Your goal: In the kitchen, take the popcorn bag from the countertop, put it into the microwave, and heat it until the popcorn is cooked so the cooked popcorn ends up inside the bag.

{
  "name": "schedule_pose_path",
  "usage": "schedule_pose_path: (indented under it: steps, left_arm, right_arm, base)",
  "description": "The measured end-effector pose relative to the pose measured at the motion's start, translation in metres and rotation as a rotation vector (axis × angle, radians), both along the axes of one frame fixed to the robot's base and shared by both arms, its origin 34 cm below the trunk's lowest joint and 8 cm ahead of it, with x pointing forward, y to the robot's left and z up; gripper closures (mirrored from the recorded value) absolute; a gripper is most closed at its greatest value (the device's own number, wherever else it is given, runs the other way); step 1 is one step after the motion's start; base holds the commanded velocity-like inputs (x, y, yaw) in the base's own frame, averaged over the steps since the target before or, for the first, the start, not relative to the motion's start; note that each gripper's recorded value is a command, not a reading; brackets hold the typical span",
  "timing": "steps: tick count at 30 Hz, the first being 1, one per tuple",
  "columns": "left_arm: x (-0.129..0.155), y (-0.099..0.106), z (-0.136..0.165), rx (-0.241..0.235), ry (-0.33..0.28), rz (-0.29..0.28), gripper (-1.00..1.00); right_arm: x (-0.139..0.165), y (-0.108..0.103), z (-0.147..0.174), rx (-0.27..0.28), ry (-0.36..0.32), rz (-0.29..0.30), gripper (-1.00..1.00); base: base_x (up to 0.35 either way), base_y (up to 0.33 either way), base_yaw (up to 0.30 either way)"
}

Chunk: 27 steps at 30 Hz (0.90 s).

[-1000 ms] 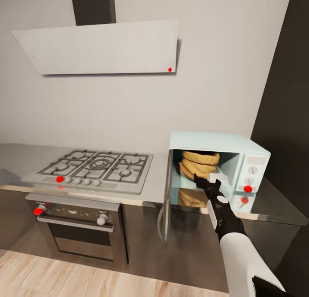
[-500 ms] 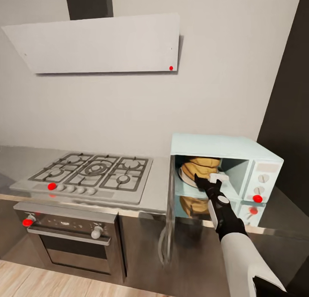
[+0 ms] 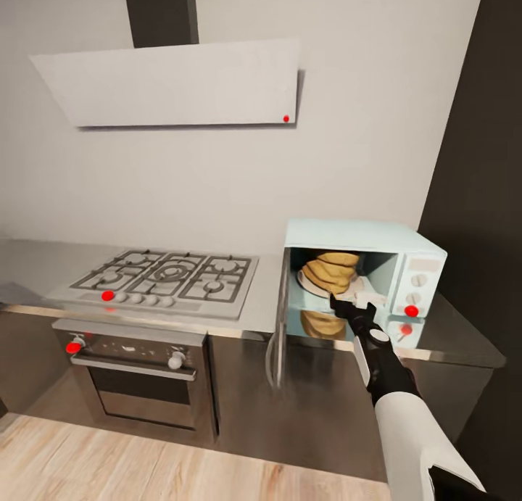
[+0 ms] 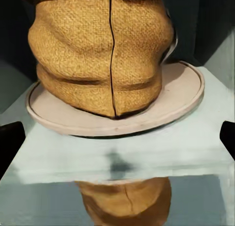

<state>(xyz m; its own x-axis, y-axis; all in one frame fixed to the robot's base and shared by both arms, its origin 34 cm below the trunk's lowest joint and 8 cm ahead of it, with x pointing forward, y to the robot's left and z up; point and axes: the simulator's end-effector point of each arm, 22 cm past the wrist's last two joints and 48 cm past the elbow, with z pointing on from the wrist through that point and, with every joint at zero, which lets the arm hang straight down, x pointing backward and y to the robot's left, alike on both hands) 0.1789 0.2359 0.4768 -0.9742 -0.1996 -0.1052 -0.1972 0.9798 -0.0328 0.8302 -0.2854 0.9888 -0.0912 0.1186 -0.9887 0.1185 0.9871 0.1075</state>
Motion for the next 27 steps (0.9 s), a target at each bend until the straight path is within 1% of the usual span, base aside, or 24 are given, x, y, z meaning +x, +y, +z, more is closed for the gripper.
schedule_pose_path:
  steps: [4, 5, 8, 9, 10, 11, 13, 15, 17, 20, 21, 22, 23, 24, 25, 26, 27]
  left_arm:
    - [0.0, 0.0, 0.0, 0.0, 0.0, 0.0, -1.0]
    - [0.0, 0.0, 0.0, 0.0, 0.0, 0.0, -1.0]
    - [0.0, 0.0, 0.0, 0.001, 0.0, -0.001, -1.0]
    - [0.0, 0.0, 0.0, 0.0, 0.0, -0.001, -1.0]
    - [0.0, 0.0, 0.0, 0.0, 0.0, 0.0, -1.0]
    - [0.0, 0.0, 0.0, 0.0, 0.0, 0.0, -1.0]
    - [0.0, 0.0, 0.0, 0.0, 0.0, 0.0, -1.0]
    - [0.0, -0.001, 0.0, -0.001, 0.0, 0.0, -1.0]
    - [0.0, 0.0, 0.0, 0.0, 0.0, -0.001, -1.0]
    - [0.0, 0.0, 0.0, 0.0, 0.0, 0.001, -1.0]
    - [0.0, 0.0, 0.0, 0.0, 0.0, 0.001, -1.0]
    - [0.0, 0.0, 0.0, 0.0, 0.0, 0.001, -1.0]
    - [0.0, 0.0, 0.0, 0.0, 0.0, 0.001, -1.0]
    - [0.0, 0.0, 0.0, 0.0, 0.0, 0.002, -1.0]
    - [0.0, 0.0, 0.0, 0.0, 0.0, 0.002, -1.0]
    - [0.0, 0.0, 0.0, 0.0, 0.0, 0.002, -1.0]
    - [0.0, 0.0, 0.0, 0.0, 0.0, 0.001, -1.0]
  right_arm:
    - [0.0, -0.001, 0.004, -0.006, -0.001, 0.001, -1.0]
    - [0.0, -0.004, 0.006, -0.004, 0.012, -0.004, -1.0]
    - [-0.006, -0.015, 0.019, 0.022, 0.105, -0.014, -1.0]
    - [-0.009, -0.019, 0.026, 0.027, 0.107, -0.017, -1.0]
    - [-0.016, -0.023, 0.034, 0.028, 0.098, -0.02, -1.0]
    - [-0.023, -0.027, 0.035, 0.025, 0.092, -0.023, -1.0]
    - [-0.046, -0.039, 0.032, 0.011, 0.081, -0.041, -1.0]
    - [-0.058, -0.043, 0.024, 0.008, 0.095, -0.048, -1.0]
    - [-0.061, -0.043, 0.016, 0.014, 0.123, -0.046, -1.0]
    - [-0.07, -0.045, -0.01, 0.036, 0.232, -0.044, -1.0]
    - [-0.08, -0.046, -0.031, 0.041, 0.297, -0.046, -1.0]
    - [-0.096, -0.048, -0.061, 0.035, 0.373, -0.052, -1.0]
    - [-0.11, -0.05, -0.083, 0.029, 0.423, -0.057, -1.0]
    - [-0.13, -0.053, -0.113, 0.018, 0.487, -0.064, -1.0]
    - [-0.146, -0.057, -0.134, 0.007, 0.53, -0.069, -1.0]
    - [-0.171, -0.064, -0.164, -0.012, 0.594, -0.078, -1.0]
    - [-0.191, -0.068, -0.185, -0.022, 0.638, -0.083, -1.0]
  base:
    - [-0.345, 0.0, 0.0]
    - [-0.345, 0.0, 0.0]
    - [-0.345, 0.0, 0.0]
    - [-0.345, 0.0, 0.0]
    - [-0.345, 0.0, 0.0]
    - [-0.345, 0.0, 0.0]
    - [-0.345, 0.0, 0.0]
    - [-0.345, 0.0, 0.0]
    - [-0.345, 0.0, 0.0]
    - [-0.345, 0.0, 0.0]
    - [-0.345, 0.0, 0.0]
    - [-0.345, 0.0, 0.0]
    - [-0.345, 0.0, 0.0]
    - [-0.345, 0.0, 0.0]
    - [-0.345, 0.0, 0.0]
    - [-0.345, 0.0, 0.0]
    - [-0.342, 0.0, 0.0]
